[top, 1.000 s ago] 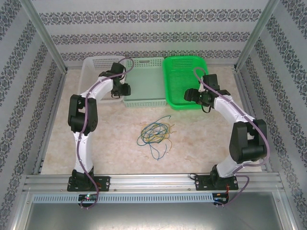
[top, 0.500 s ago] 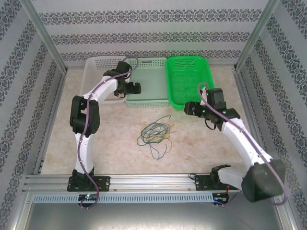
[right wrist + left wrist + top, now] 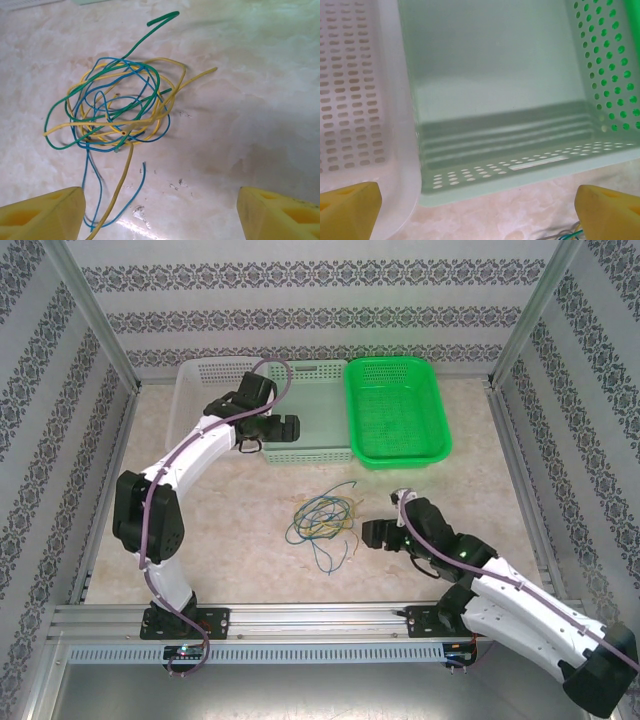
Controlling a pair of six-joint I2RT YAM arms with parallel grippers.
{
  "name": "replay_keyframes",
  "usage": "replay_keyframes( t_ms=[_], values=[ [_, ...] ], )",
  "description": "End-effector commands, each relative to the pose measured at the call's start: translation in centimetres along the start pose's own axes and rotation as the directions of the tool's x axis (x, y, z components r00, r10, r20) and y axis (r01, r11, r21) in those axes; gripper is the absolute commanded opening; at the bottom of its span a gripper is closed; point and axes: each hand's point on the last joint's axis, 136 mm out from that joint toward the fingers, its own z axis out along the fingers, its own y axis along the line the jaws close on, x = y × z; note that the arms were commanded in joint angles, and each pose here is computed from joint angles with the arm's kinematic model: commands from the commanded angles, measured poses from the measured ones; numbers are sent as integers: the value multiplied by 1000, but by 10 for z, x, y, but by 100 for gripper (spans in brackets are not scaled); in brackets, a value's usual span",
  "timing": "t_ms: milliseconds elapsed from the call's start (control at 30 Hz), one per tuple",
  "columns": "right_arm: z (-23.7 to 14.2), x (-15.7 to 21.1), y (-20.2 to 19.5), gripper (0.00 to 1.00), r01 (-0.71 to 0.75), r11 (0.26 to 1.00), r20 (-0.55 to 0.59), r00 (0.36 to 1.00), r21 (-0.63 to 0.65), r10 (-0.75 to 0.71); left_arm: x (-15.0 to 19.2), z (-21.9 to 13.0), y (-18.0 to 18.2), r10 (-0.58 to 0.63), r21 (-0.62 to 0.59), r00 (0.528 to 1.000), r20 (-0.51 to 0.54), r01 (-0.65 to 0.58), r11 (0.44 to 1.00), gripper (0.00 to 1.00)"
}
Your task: Untangle the cables
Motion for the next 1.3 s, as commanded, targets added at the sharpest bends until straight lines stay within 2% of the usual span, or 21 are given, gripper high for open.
replay_keyframes(
  t_ms=[0, 100, 233, 367, 467, 567, 700, 800, 1033, 1267],
  values=[
    [12, -16, -3, 81, -21, 999, 92, 996, 50, 17, 1, 5, -7, -12, 33, 1000, 3, 12, 999, 100],
    [28, -25, 6, 81, -33, 999, 119, 992, 30, 29, 3, 4, -10, -12, 44, 1000, 1, 12, 999, 100],
    [47, -38, 5, 81, -50, 996, 151, 988, 74, 38, 5, 2, -14, -11, 63, 1000, 4, 10, 998, 100],
    [64, -46, 11, 73, -55, 994, 123, 992, 100, 42, 8, -1, -17, -7, 81, 1000, 22, 6, 997, 100],
    [81, -42, 22, 62, -44, 996, 68, 997, 74, 39, 7, -8, -20, 1, 103, 998, 61, -8, 995, 100],
    [90, -42, 23, 46, -51, 995, 62, 997, 84, 46, 7, -14, -21, 13, 113, 996, 87, -23, 993, 100],
    [90, -48, 18, 16, -60, 991, 91, 995, 119, 49, 11, -15, -19, 32, 105, 996, 84, -41, 994, 100],
    [80, -63, 17, 0, -29, 989, 113, 994, 144, 13, 14, -13, -20, 36, 110, 997, 73, -44, 993, 100],
    [37, -134, 31, 0, -27, 999, 232, 972, 38, 18, 15, -11, -32, 44, 153, 995, 84, -56, 987, 100],
    [7, -175, 59, 0, 6, 993, 237, 971, -115, 21, 16, -24, -63, 151, 209, 977, 148, -180, 961, 100]
  ],
)
